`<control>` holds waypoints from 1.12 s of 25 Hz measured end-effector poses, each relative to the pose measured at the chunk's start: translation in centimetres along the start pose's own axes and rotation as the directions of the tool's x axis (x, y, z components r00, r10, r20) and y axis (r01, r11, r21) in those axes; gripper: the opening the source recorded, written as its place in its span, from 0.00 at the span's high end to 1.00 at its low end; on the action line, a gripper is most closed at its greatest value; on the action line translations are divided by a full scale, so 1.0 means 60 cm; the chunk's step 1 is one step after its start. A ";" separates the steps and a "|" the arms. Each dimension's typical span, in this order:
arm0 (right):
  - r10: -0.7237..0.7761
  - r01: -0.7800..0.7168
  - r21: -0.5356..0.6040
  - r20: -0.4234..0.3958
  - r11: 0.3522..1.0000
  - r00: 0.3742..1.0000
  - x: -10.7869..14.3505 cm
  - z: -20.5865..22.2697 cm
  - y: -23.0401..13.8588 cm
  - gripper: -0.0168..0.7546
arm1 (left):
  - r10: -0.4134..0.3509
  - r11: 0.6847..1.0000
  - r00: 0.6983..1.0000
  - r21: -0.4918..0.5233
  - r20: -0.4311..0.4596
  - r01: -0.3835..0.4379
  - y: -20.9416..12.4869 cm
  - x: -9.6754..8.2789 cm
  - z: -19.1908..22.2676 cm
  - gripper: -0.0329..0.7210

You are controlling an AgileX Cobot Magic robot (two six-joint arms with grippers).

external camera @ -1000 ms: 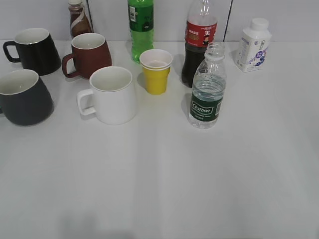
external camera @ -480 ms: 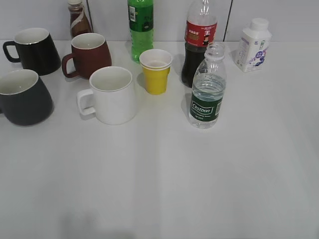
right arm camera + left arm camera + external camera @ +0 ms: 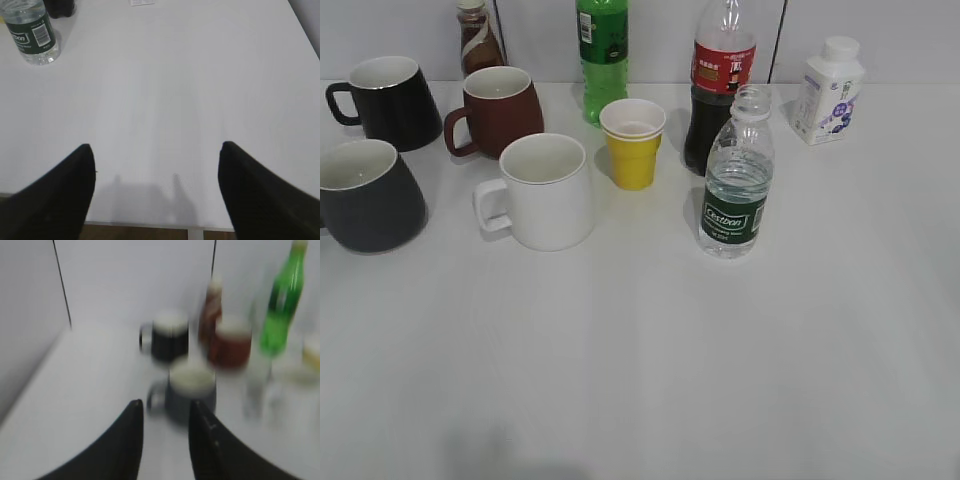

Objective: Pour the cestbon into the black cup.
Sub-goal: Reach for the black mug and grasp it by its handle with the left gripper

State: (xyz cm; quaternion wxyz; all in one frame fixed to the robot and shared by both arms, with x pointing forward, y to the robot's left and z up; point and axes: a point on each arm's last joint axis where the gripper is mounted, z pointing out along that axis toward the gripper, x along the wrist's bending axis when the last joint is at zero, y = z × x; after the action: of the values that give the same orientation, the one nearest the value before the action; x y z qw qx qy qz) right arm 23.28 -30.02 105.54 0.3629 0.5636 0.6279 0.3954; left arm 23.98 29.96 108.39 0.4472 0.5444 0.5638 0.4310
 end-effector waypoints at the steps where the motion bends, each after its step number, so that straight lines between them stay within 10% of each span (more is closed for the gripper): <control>1: 0.000 0.000 0.000 0.000 1.000 1.000 0.000 0.000 0.000 0.23 | -0.002 0.996 1.000 -0.092 0.003 0.002 0.017 0.000 0.003 0.64; 5: 0.000 0.000 0.000 0.000 1.000 1.000 0.000 0.000 0.000 0.23 | -0.006 0.932 1.000 -0.363 0.007 0.008 0.069 0.000 0.027 0.64; 13: 0.000 0.000 0.000 0.000 1.000 1.000 0.000 0.000 0.000 0.23 | 0.076 0.877 0.997 -0.473 -0.032 -0.082 0.110 0.001 0.147 0.64; 28: 0.001 -0.001 0.000 -0.001 1.000 1.000 0.000 0.000 0.000 0.23 | 0.064 0.997 0.998 -0.055 0.027 -0.062 -0.123 0.007 0.367 0.56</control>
State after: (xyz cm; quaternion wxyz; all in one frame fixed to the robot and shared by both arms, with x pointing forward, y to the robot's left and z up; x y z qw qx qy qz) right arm 23.28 -30.01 105.54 0.3625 0.5636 0.6280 0.3958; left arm 43.75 30.09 96.16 0.4561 0.5557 0.5280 0.4522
